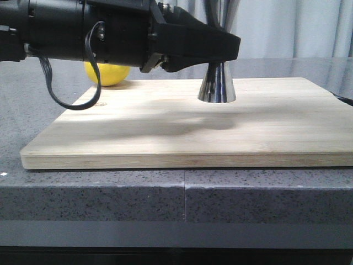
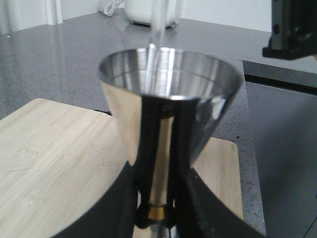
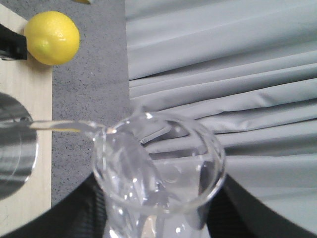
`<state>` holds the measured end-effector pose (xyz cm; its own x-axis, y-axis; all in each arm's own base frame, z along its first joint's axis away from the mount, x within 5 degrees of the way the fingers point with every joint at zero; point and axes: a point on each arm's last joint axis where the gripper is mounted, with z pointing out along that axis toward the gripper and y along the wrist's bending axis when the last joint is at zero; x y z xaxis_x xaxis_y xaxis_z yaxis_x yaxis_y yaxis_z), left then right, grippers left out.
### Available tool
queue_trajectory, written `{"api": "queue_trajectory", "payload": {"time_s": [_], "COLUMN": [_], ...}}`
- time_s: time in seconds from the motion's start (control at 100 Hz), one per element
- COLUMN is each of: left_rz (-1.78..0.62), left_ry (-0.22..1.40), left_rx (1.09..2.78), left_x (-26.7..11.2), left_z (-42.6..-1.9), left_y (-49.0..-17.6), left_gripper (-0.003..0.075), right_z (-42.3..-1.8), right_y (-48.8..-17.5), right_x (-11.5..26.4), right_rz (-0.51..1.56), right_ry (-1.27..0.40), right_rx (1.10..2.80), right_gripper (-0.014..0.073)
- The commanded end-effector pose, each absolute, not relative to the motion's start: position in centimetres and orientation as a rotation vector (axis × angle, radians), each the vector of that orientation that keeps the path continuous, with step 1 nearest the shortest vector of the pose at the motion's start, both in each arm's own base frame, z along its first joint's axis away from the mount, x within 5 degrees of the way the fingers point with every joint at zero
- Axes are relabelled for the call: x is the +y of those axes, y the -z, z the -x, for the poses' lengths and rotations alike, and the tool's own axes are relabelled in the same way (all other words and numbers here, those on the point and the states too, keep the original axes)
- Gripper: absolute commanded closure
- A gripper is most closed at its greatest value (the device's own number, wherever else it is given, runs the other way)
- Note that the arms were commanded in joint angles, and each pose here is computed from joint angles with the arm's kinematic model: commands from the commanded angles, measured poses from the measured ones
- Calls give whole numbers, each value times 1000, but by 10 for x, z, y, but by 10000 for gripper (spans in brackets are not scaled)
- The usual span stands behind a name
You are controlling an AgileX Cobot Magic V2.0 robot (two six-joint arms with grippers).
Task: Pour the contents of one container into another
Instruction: 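Tilt the beaker with the right gripper, pouring liquid into the jigger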
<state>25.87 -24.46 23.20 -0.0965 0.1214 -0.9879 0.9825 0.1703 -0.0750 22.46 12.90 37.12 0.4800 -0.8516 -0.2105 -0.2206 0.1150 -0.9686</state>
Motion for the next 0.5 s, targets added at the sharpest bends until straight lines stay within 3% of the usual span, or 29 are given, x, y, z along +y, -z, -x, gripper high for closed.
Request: {"api": "queue_trajectory", "payload": {"time_s": [0.0,0.49], "left_rz": [-1068,-1068], "left_ry": [1132,1132], "left_rx": [1313,1313], "left_x": [-244,-244], "left_z": [-255,-255], "left_y": [-267,-267], "left_gripper": [682,682], "right_z": [-218,-219], "right_y": [-392,-391], "right_x": [126,125], "right_rz": [1380,1408], "right_ry": [643,697], "right_rx": [954,930], "right_gripper": [293,293]}}
